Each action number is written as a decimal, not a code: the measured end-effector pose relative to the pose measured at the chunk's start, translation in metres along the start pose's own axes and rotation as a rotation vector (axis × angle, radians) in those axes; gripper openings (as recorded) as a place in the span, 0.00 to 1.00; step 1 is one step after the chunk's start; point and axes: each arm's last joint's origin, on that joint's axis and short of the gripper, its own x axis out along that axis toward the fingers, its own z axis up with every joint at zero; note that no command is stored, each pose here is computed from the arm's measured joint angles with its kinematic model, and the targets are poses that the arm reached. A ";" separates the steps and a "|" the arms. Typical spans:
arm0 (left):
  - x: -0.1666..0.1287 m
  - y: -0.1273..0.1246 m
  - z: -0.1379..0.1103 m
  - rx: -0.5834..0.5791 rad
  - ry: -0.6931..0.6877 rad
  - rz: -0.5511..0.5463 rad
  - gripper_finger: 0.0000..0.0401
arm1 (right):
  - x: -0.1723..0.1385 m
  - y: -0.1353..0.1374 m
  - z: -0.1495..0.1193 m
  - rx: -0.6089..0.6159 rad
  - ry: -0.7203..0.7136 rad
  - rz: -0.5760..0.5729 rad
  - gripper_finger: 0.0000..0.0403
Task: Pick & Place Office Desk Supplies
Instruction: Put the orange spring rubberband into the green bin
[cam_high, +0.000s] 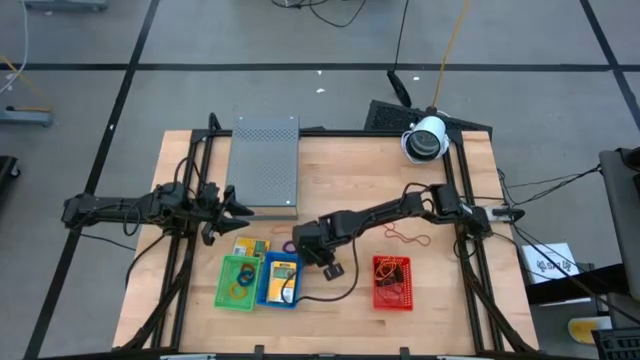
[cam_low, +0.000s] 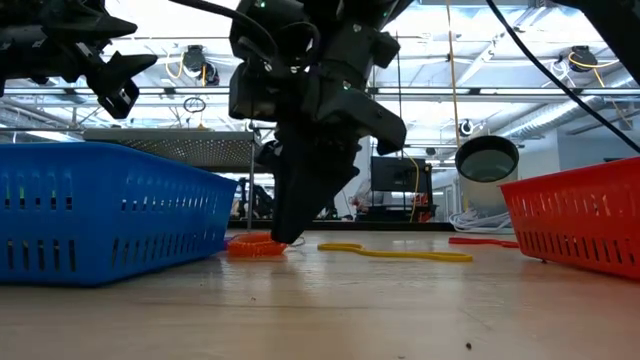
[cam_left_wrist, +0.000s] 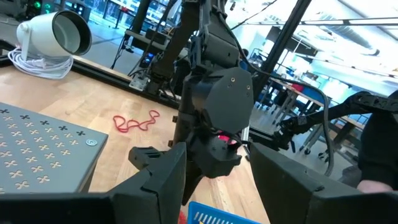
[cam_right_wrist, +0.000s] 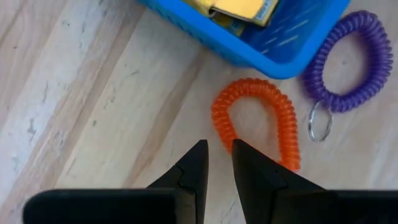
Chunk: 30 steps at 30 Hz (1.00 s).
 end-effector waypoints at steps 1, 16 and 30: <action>0.000 0.000 0.000 0.000 0.000 0.000 0.46 | 0.000 0.000 0.000 -0.004 -0.001 0.000 0.16; 0.000 0.000 0.000 0.000 0.000 0.000 0.46 | -0.002 0.013 0.007 -0.053 -0.030 0.002 0.36; 0.000 0.000 0.000 0.000 0.000 0.000 0.46 | -0.001 0.012 0.007 -0.214 0.007 -0.096 0.40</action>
